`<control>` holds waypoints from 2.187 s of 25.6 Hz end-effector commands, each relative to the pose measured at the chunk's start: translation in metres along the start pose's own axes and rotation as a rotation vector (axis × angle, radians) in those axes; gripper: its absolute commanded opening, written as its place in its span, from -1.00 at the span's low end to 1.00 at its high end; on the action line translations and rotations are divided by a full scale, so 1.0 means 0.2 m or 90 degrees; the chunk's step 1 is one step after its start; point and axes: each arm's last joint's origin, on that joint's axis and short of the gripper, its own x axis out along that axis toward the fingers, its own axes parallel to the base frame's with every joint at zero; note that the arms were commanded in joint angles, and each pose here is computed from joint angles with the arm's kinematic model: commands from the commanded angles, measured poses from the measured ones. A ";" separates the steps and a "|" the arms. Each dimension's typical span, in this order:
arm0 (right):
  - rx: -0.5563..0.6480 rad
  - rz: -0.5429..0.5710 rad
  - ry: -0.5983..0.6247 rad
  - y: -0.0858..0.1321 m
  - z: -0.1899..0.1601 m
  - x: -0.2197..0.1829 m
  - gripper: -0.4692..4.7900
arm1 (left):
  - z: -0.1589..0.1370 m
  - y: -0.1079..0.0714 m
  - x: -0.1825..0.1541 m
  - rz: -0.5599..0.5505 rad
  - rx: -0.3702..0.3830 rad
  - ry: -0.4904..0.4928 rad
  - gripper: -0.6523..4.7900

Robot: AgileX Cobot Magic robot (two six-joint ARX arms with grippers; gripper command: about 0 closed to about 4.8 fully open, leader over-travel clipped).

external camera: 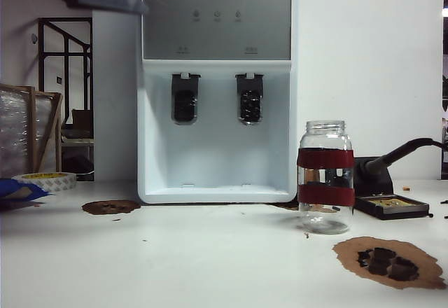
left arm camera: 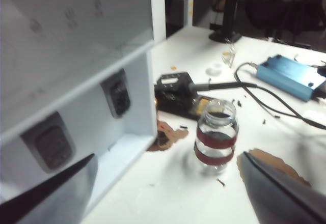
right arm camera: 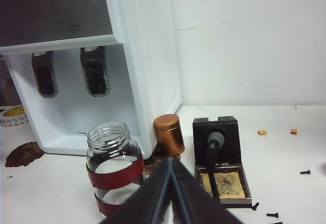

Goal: Pick up the water bottle with two loops of red belts, then reach the front water dispenser and gently press the gray-black baffle horizontally to get a little water.

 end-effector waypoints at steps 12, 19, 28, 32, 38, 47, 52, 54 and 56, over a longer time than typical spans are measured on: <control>0.014 0.058 -0.237 0.07 0.46 -0.13 0.20 | 0.00 0.00 0.02 -0.041 -0.069 -0.007 1.00; -0.028 0.163 -0.168 0.12 0.77 0.01 0.73 | 0.00 -0.01 0.02 -0.053 -0.081 -0.008 1.00; -0.060 0.245 -0.057 0.06 0.50 0.51 0.92 | 0.00 0.00 0.02 -0.050 -0.083 -0.005 1.00; -0.043 0.259 -0.016 0.06 0.27 0.49 0.95 | 0.00 0.00 0.02 -0.049 -0.082 -0.005 1.00; -0.038 0.235 0.005 0.05 0.03 0.36 0.99 | 0.00 0.00 0.02 -0.049 -0.075 -0.005 1.00; -0.034 0.236 0.128 0.02 -0.19 0.42 1.00 | 0.00 0.00 0.02 -0.049 -0.073 -0.009 1.00; -0.008 0.251 0.166 0.01 -0.34 0.42 1.00 | 0.00 0.00 0.02 -0.049 -0.061 -0.010 1.00; -0.010 0.251 0.181 0.01 -0.36 0.44 1.00 | 0.00 0.00 0.02 -0.049 -0.058 -0.010 1.00; -0.008 0.206 0.174 -0.01 -0.36 0.47 1.00 | 0.01 0.00 0.02 -0.049 -0.057 -0.011 1.00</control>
